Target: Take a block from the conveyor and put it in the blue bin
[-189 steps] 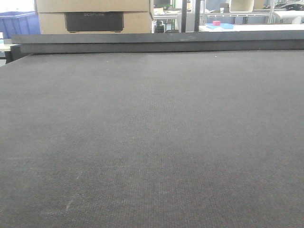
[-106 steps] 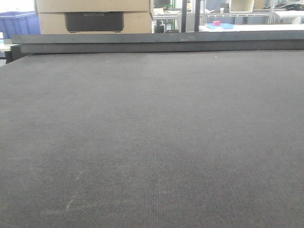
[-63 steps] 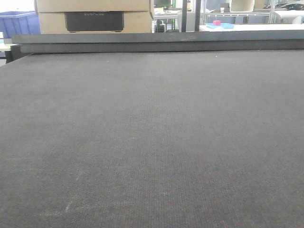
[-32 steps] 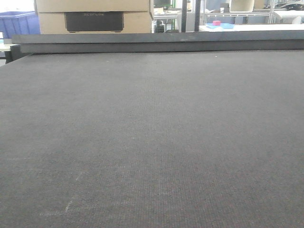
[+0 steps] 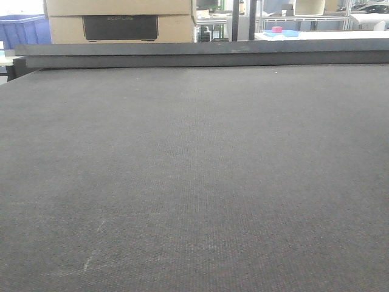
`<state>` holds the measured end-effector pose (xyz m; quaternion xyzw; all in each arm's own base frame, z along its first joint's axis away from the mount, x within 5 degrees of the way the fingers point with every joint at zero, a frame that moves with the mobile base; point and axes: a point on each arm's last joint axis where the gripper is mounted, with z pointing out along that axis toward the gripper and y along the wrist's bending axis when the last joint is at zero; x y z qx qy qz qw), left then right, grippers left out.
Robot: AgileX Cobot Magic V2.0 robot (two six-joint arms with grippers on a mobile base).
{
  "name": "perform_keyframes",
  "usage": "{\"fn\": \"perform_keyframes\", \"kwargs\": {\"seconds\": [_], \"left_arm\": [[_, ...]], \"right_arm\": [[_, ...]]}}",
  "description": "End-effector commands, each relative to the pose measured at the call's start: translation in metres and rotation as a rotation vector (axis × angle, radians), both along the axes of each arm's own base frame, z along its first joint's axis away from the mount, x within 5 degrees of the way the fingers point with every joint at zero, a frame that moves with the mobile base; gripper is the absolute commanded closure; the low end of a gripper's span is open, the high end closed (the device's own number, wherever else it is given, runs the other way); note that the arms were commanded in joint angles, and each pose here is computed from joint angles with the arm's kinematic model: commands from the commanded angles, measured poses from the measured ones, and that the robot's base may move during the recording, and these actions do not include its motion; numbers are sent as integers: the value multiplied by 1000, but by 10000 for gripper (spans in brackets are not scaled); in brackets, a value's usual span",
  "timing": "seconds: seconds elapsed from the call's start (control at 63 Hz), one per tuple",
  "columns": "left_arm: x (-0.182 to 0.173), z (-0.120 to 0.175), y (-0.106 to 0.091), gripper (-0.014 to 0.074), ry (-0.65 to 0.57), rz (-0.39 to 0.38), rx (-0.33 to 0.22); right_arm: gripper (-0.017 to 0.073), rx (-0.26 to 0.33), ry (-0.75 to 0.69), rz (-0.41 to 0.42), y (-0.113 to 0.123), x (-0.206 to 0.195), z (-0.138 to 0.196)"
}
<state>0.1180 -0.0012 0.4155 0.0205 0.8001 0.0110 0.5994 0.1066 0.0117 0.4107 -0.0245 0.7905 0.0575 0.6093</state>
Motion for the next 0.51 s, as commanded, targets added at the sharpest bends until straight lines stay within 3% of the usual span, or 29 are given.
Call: {"fn": "perform_keyframes", "kwargs": {"seconds": [0.0,0.111,0.27,0.492], "left_arm": [[16,-7,0,704,100,-1,6],[36,-21,-2,704,198,-8,-14],[53,-37,-8,704,291,-33,-93],[58,-63,-10,704,383,-36,-122]], "right_arm": [[721,-15,171,14,2,19,-15],[721,-27,367,28,3,38,-36],[721,-38,610,46,5,61,-63],[721,-42,738,53,6,77,-81]]}}
